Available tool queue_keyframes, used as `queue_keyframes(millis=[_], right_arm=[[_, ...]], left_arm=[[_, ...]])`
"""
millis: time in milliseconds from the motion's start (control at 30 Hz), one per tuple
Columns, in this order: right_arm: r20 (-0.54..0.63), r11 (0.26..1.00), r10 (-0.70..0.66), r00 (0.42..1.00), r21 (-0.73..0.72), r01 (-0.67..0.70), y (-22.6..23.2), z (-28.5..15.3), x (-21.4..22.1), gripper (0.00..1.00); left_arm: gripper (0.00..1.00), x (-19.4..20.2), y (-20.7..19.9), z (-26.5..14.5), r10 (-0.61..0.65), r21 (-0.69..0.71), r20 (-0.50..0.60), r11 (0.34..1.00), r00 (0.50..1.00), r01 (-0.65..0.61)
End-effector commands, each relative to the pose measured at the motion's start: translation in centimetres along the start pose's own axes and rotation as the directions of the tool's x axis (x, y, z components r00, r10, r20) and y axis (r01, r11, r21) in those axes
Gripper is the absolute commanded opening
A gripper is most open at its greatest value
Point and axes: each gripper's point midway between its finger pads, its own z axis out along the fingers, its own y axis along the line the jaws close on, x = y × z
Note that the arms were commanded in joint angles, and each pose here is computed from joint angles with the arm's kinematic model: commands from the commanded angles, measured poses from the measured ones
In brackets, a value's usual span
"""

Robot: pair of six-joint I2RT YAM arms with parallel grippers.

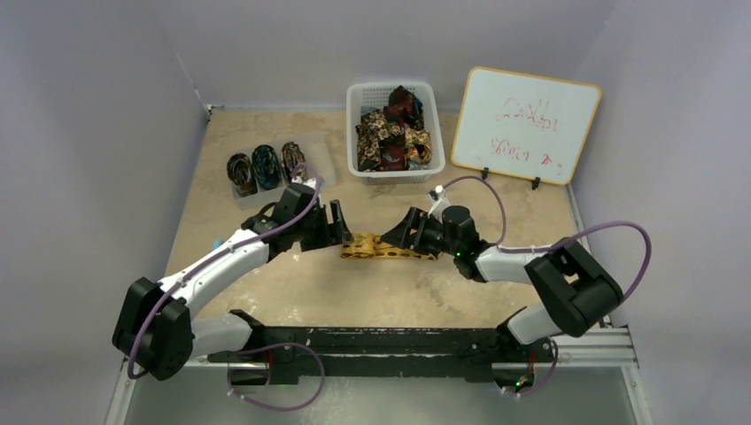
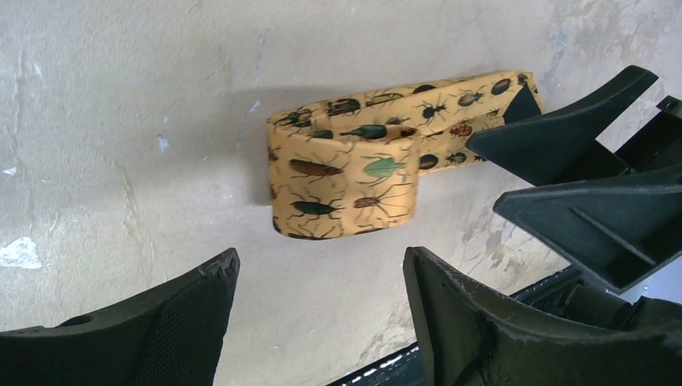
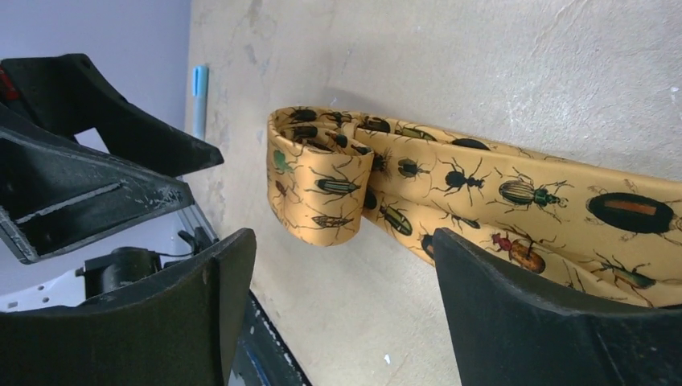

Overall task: Roll the ties
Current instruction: Roll the tie at the center of the board.

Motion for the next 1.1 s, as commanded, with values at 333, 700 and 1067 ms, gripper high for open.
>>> queue_keyframes(millis=[333, 700, 1067], right_arm=[[-0.104, 0.999, -0.040, 0.994, -0.012, 0.039, 1.2, 4.4, 0.3, 0.72], [-0.144, 0.999, -0.050, 0.988, -0.004, 0.050, 1.2, 5.2, 1.8, 0.62], [-0.179, 0.999, -0.030, 0.983, 0.033, 0.036, -0.2, 5.2, 2.8, 0.38]], left_arm=[[0.73, -0.1, 1.3, 0.7, -0.086, 0.162, -0.005, 0.983, 0.996, 0.086], [0.73, 0.0, 1.9, 0.9, -0.101, 0.152, -0.013, 0.983, 0.995, 0.101], [0.73, 0.4, 1.7, 1.1, -0.088, 0.180, -0.033, 0.979, 0.996, 0.093]])
